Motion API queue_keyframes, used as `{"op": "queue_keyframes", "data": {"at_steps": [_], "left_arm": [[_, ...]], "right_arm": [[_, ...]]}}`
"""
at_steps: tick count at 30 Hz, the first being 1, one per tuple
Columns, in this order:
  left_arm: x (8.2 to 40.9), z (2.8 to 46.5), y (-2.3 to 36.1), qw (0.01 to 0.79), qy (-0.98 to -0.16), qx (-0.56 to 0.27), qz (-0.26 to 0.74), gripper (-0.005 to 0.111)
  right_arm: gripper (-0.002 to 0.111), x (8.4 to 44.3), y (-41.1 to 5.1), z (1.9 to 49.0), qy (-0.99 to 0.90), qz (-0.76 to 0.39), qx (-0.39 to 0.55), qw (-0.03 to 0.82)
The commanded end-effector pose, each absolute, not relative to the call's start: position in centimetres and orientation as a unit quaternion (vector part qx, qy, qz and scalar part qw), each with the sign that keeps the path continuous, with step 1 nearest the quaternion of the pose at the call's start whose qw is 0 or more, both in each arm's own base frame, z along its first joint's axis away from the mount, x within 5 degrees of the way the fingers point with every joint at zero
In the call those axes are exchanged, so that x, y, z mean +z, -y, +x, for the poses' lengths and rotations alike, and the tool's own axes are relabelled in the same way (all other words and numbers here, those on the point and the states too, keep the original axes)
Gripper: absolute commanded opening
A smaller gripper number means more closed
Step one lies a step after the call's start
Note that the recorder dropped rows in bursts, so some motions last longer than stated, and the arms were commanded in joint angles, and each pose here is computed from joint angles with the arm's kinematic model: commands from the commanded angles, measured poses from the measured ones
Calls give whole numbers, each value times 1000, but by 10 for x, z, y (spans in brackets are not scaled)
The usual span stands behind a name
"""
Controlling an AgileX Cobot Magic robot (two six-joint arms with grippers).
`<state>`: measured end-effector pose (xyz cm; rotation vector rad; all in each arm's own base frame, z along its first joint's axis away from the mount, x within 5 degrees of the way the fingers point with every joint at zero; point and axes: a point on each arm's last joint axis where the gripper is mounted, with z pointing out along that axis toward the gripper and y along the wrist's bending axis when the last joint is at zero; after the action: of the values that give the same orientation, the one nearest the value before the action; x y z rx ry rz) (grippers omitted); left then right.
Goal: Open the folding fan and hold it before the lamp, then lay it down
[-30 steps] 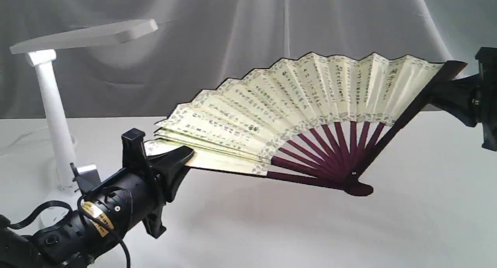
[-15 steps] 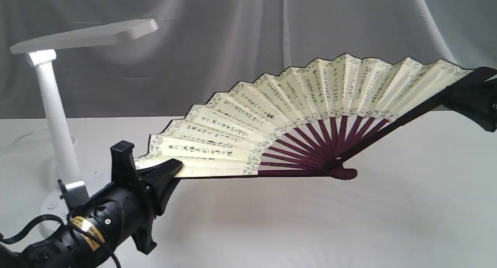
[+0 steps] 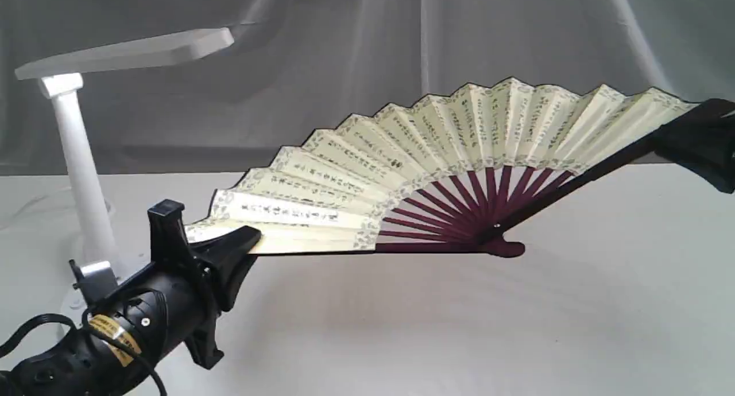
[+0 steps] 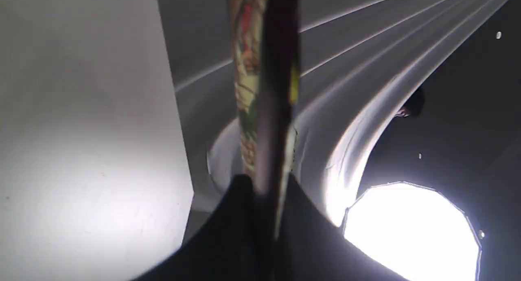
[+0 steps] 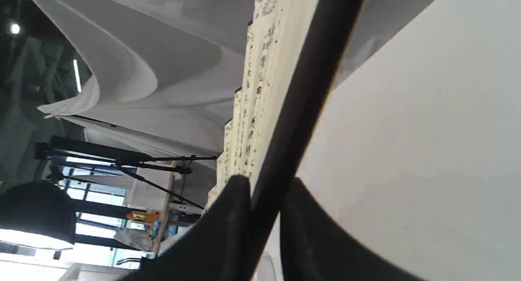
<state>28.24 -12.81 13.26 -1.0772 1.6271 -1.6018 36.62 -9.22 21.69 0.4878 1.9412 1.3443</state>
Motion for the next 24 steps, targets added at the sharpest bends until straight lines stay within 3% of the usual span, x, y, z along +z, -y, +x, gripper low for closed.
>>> {"op": "queue_keyframes", "data": {"at_steps": [1, 24], "left_arm": [[145, 278, 120, 325, -590, -608, -421, 0], [165, 203, 79, 346, -564, -589, -464, 0]], "right_arm": [[0, 224, 95, 365, -741, 173, 526, 378], [0, 233, 55, 362, -744, 136, 562, 334]]}}
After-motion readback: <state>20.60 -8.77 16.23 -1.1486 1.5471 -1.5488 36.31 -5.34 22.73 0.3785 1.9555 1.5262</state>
